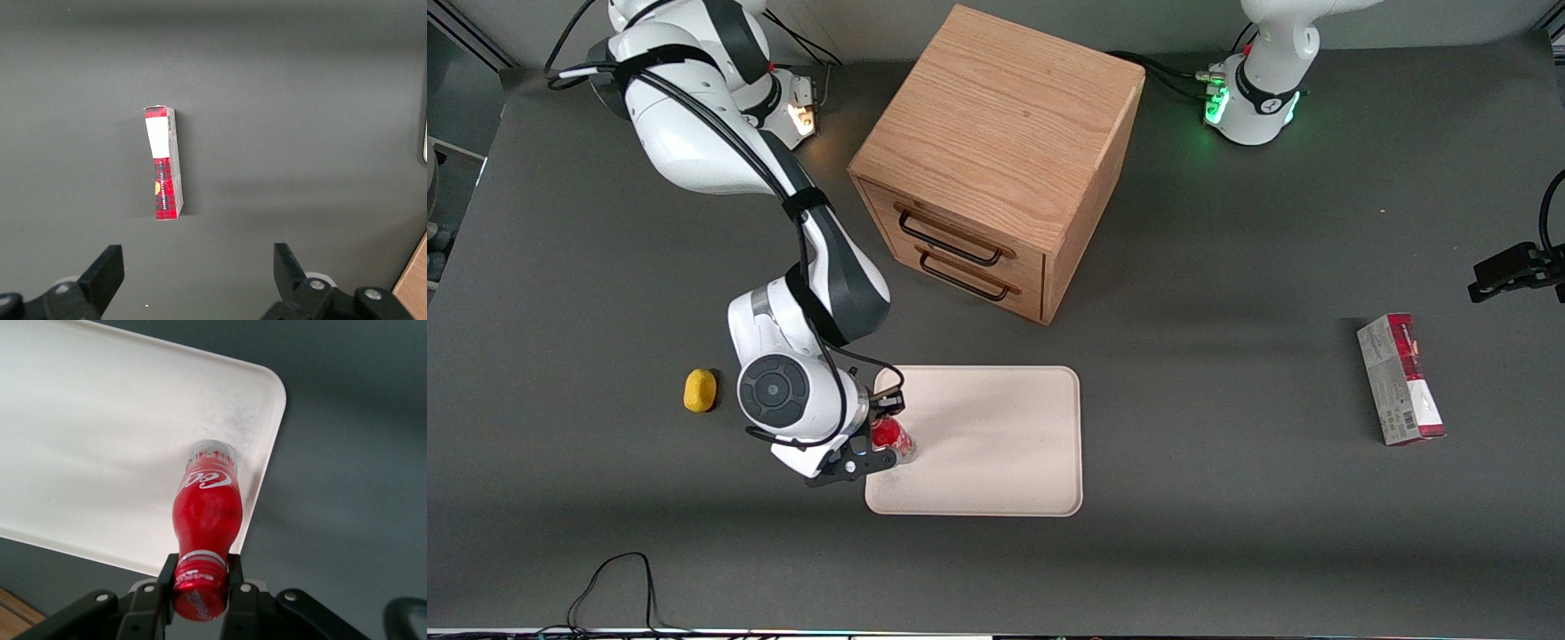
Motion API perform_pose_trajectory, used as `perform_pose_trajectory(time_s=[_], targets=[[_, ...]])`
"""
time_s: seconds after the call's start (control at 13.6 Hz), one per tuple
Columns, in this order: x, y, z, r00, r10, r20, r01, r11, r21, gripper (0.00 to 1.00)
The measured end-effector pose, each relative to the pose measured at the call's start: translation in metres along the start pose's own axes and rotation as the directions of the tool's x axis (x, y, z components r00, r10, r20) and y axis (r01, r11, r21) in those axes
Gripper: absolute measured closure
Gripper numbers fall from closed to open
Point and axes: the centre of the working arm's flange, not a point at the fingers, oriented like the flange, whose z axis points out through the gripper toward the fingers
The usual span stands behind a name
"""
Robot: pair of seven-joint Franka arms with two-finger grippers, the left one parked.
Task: Place coke bottle on tray
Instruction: 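Lower the bottle onto the tray's edge and open the right gripper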
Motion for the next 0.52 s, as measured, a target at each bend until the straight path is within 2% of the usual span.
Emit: perform_pose_trajectory(time_s=[0.29,0.37,0.52], targets=[[0.0008,0.0029,0.0003,1.000,-0.012,0.000,0.012,1.000,0.001,0.67],[0.0009,0.0029,0.0010,1.000,-0.012,0.001,0.012,1.000,0.000,0.63],[0.0014,0.0033,0.0052,1.000,-0.011,0.006,0.011,1.000,-0.001,0.44]])
